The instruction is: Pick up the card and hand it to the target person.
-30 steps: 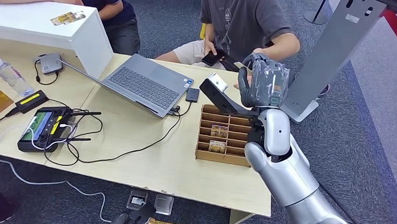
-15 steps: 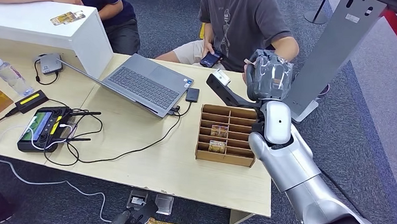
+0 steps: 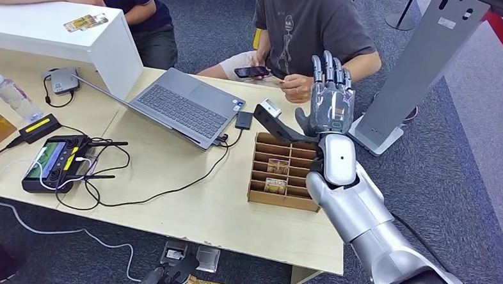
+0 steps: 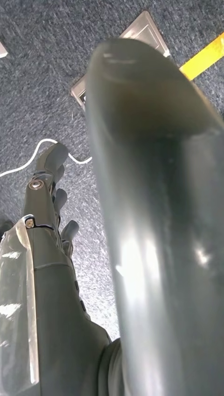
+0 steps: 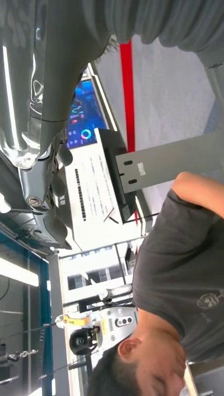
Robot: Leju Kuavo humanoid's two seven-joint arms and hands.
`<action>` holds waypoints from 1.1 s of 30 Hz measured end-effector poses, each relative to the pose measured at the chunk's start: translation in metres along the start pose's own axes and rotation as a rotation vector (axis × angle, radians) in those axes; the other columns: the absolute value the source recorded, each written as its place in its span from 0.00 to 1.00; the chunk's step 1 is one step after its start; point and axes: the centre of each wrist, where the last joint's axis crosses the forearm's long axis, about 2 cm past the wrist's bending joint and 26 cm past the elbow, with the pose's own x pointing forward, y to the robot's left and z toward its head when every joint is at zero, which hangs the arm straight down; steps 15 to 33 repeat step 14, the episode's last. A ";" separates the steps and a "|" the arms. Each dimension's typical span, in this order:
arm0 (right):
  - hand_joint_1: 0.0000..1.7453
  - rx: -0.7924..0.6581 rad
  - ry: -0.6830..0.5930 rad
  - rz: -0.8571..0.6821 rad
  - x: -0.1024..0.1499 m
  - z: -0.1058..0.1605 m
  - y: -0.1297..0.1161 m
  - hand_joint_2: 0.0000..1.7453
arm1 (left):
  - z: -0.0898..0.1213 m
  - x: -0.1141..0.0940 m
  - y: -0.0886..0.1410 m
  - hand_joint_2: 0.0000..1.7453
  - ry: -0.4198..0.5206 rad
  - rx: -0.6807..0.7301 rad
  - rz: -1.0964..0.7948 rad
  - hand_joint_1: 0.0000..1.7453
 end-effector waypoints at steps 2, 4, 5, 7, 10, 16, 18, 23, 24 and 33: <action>0.00 -0.003 -0.004 -0.053 0.001 0.002 0.002 1.00 | 0.000 -0.001 0.000 0.00 0.000 0.002 0.005 0.00; 0.00 -0.007 -0.008 -0.147 0.002 0.006 0.005 1.00 | 0.000 -0.001 0.000 0.00 -0.003 0.006 0.007 0.00; 0.00 -0.011 -0.010 -0.205 0.002 0.010 0.006 1.00 | 0.000 -0.001 0.000 0.00 -0.003 0.007 0.009 0.00; 0.00 -0.021 -0.010 -0.340 0.003 0.017 0.011 1.00 | 0.000 -0.003 0.000 0.00 -0.001 0.009 0.011 0.00; 0.00 -0.027 0.016 -0.541 0.005 0.031 0.018 1.00 | 0.001 -0.005 -0.001 0.00 0.004 0.009 0.013 0.00; 0.00 -0.004 0.070 -0.802 0.008 0.051 0.029 1.00 | 0.002 -0.008 -0.002 0.00 0.009 0.012 0.013 0.00; 0.00 -0.004 0.070 -0.802 0.008 0.051 0.029 1.00 | 0.002 -0.008 -0.002 0.00 0.009 0.012 0.013 0.00; 0.00 -0.004 0.070 -0.802 0.008 0.051 0.029 1.00 | 0.002 -0.008 -0.002 0.00 0.009 0.012 0.013 0.00; 0.00 -0.004 0.070 -0.802 0.008 0.051 0.029 1.00 | 0.002 -0.008 -0.002 0.00 0.009 0.012 0.013 0.00; 0.00 -0.004 0.070 -0.802 0.008 0.051 0.029 1.00 | 0.002 -0.008 -0.002 0.00 0.009 0.012 0.013 0.00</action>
